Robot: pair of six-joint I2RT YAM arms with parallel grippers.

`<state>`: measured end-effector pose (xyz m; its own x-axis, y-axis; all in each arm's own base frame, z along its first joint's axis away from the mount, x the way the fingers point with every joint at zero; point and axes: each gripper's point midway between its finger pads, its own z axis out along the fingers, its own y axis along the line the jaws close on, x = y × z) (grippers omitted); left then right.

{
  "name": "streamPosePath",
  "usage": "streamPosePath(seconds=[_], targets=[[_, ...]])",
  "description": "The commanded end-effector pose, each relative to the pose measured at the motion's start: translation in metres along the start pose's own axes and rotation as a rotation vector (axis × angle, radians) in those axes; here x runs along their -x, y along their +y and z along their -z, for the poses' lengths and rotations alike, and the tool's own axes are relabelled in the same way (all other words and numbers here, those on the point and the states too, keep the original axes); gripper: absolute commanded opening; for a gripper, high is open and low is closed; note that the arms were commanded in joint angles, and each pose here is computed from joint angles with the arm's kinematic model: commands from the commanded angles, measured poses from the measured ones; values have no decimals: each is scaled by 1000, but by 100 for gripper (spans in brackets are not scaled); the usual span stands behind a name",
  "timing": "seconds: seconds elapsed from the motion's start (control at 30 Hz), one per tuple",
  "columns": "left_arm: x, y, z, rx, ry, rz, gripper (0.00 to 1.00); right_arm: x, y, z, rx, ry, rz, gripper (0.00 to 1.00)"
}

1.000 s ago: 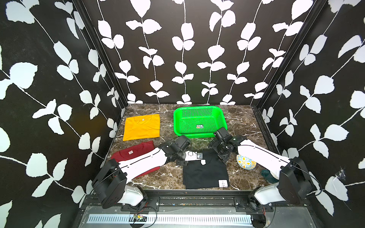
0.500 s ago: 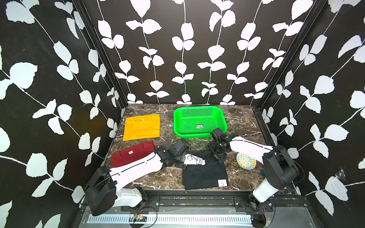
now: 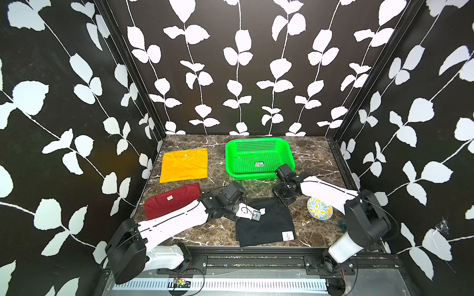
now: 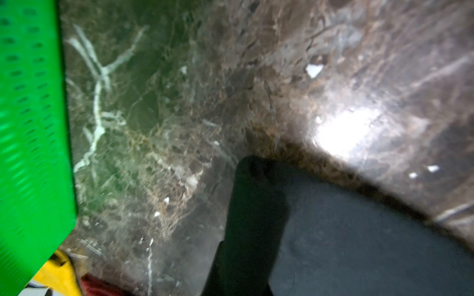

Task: Put the folded t-shirts into the basket
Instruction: Pick up the T-shirt from the center of the board, then move the bin to the center of the board.

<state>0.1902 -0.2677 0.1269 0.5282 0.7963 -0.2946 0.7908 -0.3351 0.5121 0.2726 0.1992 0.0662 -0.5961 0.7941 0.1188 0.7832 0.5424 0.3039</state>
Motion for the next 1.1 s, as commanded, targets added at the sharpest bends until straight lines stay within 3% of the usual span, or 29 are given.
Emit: streamPosePath(seconds=[0.0, 0.23, 0.3, 0.53, 0.73, 0.93, 1.07], targets=[[7, 23, 22, 55, -15, 14, 0, 4, 4, 28, 65, -37, -15, 0], [-4, 92, 61, 158, -67, 304, 0, 14, 30, 90, 251, -162, -45, 0], [-10, 108, 65, 174, -55, 336, 0, 18, 40, 104, 286, -201, -46, 0], [-44, 162, 50, 239, -20, 422, 0, 38, 94, 120, 358, -307, -66, 0], [-101, 196, 6, 220, 80, 536, 0, 71, 136, 106, 322, -383, -107, 0], [-145, 176, -61, 86, 193, 547, 0, 85, 140, 62, 178, -414, -121, 0], [-120, 129, -70, -102, 73, 543, 0, 77, 133, 35, 153, -341, -115, 0]])
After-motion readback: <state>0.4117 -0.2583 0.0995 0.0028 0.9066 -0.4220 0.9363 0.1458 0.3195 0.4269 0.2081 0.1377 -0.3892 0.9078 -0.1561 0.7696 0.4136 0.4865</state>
